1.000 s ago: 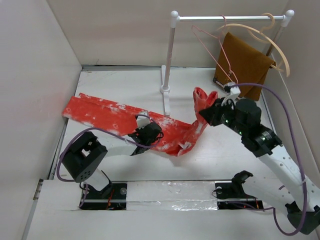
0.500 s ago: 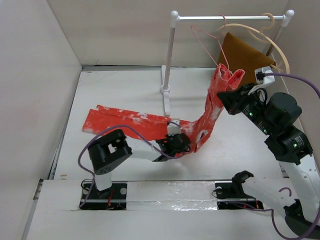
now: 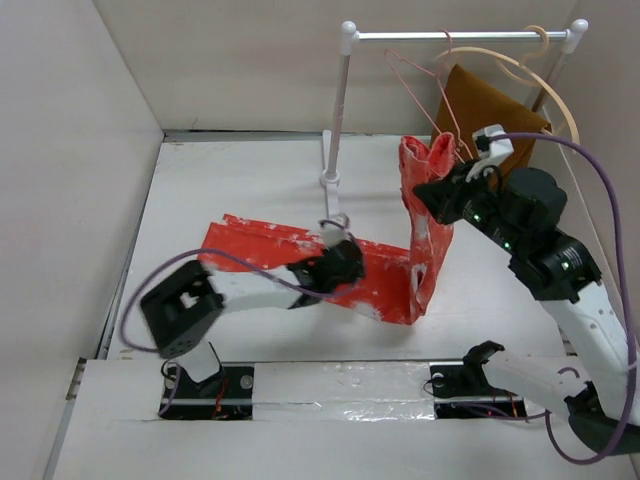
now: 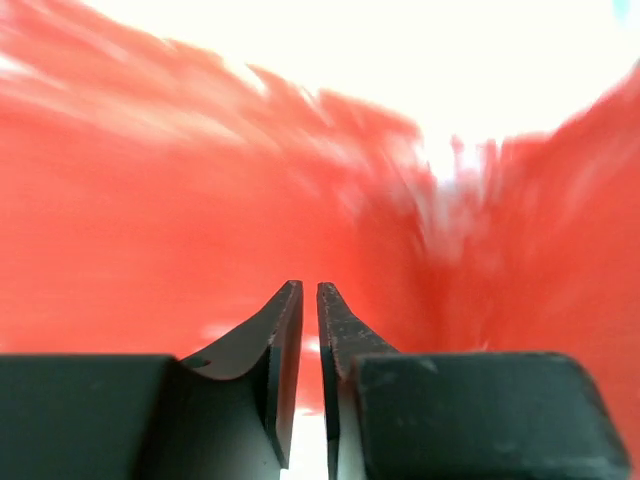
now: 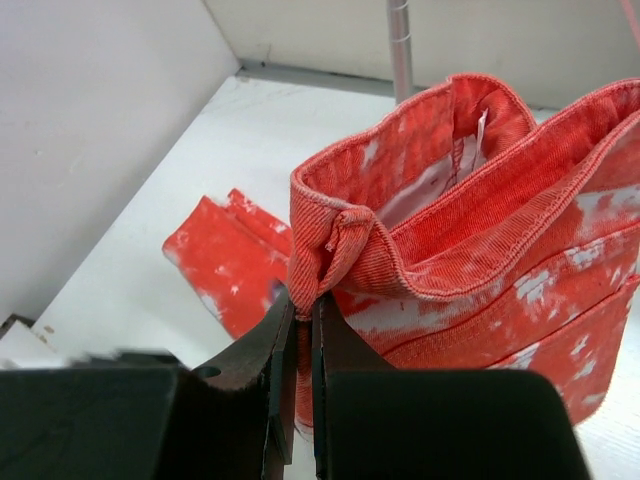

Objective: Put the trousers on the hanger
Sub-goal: Fold the trousers at the center of the board.

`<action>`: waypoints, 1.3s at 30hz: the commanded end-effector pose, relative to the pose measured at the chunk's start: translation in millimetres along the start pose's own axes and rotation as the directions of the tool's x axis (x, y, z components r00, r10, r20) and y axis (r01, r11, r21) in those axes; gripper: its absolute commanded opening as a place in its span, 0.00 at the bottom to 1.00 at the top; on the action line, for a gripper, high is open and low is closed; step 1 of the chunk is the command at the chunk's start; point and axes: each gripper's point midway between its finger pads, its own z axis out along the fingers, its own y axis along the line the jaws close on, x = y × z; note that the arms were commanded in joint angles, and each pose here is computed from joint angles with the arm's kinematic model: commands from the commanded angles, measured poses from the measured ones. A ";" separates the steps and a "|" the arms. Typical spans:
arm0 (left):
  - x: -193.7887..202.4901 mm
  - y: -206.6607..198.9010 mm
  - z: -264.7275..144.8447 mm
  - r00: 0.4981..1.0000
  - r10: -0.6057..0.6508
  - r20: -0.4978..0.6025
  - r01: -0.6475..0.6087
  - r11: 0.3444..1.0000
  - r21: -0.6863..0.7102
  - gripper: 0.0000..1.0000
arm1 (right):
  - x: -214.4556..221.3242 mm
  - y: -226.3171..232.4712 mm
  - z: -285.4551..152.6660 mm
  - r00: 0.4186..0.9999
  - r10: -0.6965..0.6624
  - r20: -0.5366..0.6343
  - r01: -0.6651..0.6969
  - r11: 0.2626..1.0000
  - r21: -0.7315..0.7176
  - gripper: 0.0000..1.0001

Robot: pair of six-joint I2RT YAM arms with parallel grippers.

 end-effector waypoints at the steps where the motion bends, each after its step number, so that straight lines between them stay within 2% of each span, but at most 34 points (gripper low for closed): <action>1: -83.3 28.4 -57.9 0.978 -0.120 0.170 0.113 0.992 0.048 0.10 | -36.9 32.1 14.9 0.994 -0.005 0.111 0.017 0.994 -0.106 0.00; 3: -108.1 56.7 -78.3 0.959 -0.162 0.235 0.159 0.987 0.032 0.10 | -40.1 36.9 28.3 0.993 -0.001 0.116 0.013 0.995 -0.103 0.00; 4: -119.8 67.9 -102.0 0.941 -0.190 0.278 0.181 0.982 0.060 0.10 | -32.1 43.9 43.4 0.996 -0.003 0.085 0.013 0.993 -0.118 0.00; 6: -129.4 87.5 -123.3 0.929 -0.201 0.310 0.195 0.980 0.050 0.10 | -33.3 51.9 59.0 0.996 0.000 0.086 0.011 0.992 -0.127 0.00; 7: -147.1 99.3 -143.9 0.902 -0.232 0.365 0.222 0.972 0.071 0.11 | -40.1 58.5 63.5 0.995 0.005 0.099 0.009 0.990 -0.139 0.00; 9: -150.2 115.0 -160.6 0.900 -0.227 0.373 0.223 0.973 0.055 0.11 | -34.1 72.8 89.3 0.997 0.014 0.079 0.000 0.986 -0.164 0.00; 10: -160.0 125.5 -178.1 0.882 -0.239 0.407 0.238 0.970 0.054 0.11 | -44.8 82.1 92.8 0.995 0.020 0.099 -0.002 0.983 -0.184 0.00; 11: -163.7 129.5 -186.1 0.876 -0.239 0.420 0.239 0.970 0.053 0.11 | -33.7 93.2 113.0 0.998 0.018 0.068 -0.004 0.980 -0.201 0.00; 14: -180.0 137.1 -216.4 0.856 -0.221 0.467 0.226 0.973 0.047 0.11 | -45.5 111.7 136.0 0.996 0.030 0.087 -0.011 0.978 -0.209 0.00; 15: -185.0 139.6 -223.9 0.849 -0.212 0.485 0.224 0.974 0.035 0.11 | -26.7 124.1 156.9 0.999 0.021 0.042 -0.011 0.974 -0.228 0.00; 17: -195.3 137.1 -245.3 0.834 -0.196 0.515 0.211 0.977 0.030 0.11 | -29.7 142.2 171.1 0.998 0.030 0.049 -0.017 0.968 -0.252 0.00; 19: -208.4 137.2 -269.0 0.799 -0.193 0.569 0.214 0.976 0.031 0.11 | 2.4 158.7 202.8 1.000 0.020 -0.010 -0.022 0.968 -0.249 0.00; 21: -218.3 140.8 -285.7 0.765 -0.191 0.615 0.227 0.974 0.021 0.11 | 9.1 174.5 220.9 0.999 0.042 -0.001 -0.040 0.965 -0.259 0.00; 22: -226.2 138.3 -300.9 0.739 -0.198 0.644 0.228 0.973 0.037 0.11 | 39.8 187.6 239.3 0.998 0.040 -0.045 -0.051 0.961 -0.271 0.00; 24: -230.9 146.9 -313.3 0.712 -0.186 0.677 0.248 0.969 0.005 0.11 | 55.8 213.9 255.7 0.996 0.077 -0.037 -0.085 0.942 -0.324 0.00; 25: -234.7 147.4 -322.7 0.693 -0.191 0.695 0.255 0.967 0.011 0.11 | 100.3 230.2 274.7 0.993 0.059 -0.098 -0.089 0.937 -0.337 0.00; 27: -234.6 156.7 -329.4 0.675 -0.186 0.714 0.283 0.959 -0.018 0.11 | 140.5 251.4 291.4 0.986 0.046 -0.157 -0.103 0.919 -0.381 0.22; 28: -233.4 159.8 -334.2 0.666 -0.190 0.721 0.292 0.956 -0.018 0.11 | 139.5 265.2 297.6 0.985 0.049 -0.163 -0.116 0.897 -0.427 0.34; 29: -232.9 162.5 -336.6 0.658 -0.192 0.728 0.300 0.954 -0.019 0.11 | 193.5 271.7 313.7 0.968 0.015 -0.251 -0.127 0.890 -0.438 0.49; 30: -232.8 166.1 -338.8 0.644 -0.201 0.738 0.318 0.948 -0.019 0.12 | 214.9 280.0 309.1 0.944 -0.012 -0.330 -0.157 0.862 -0.482 0.50; 32: -230.0 171.3 -342.5 0.626 -0.213 0.750 0.335 0.942 -0.012 0.12 | 228.4 283.8 309.0 0.931 -0.026 -0.365 -0.173 0.847 -0.502 0.55; 33: -229.7 174.2 -343.6 0.608 -0.224 0.761 0.349 0.937 -0.002 0.14 | 232.6 280.3 303.9 0.933 -0.025 -0.360 -0.174 0.844 -0.508 0.60; 34: -228.0 176.0 -341.6 0.608 -0.226 0.761 0.353 0.935 -0.005 0.14 | 203.9 286.6 299.6 0.953 -0.002 -0.304 -0.166 0.834 -0.527 0.60; 35: -229.5 174.9 -340.7 0.602 -0.231 0.764 0.354 0.935 0.004 0.15 | 219.5 275.7 295.2 0.945 -0.013 -0.328 -0.162 0.849 -0.503 0.68; 36: -228.9 173.0 -336.6 0.609 -0.234 0.758 0.349 0.937 0.009 0.16 | 188.5 268.9 287.5 0.961 0.002 -0.277 -0.146 0.853 -0.501 0.71; 37: -226.9 172.3 -325.6 0.627 -0.231 0.744 0.347 0.938 -0.001 0.17 | 180.4 258.3 284.7 0.964 0.002 -0.267 -0.137 0.861 -0.490 0.73; 38: -228.4 169.0 -319.9 0.630 -0.240 0.738 0.346 0.938 0.009 0.18 | 196.0 243.1 279.9 0.955 -0.011 -0.298 -0.135 0.874 -0.466 0.73; 39: -225.8 164.3 -310.2 0.653 -0.248 0.716 0.337 0.941 0.019 0.18 | 188.8 234.0 274.9 0.959 -0.012 -0.282 -0.123 0.882 -0.454 0.71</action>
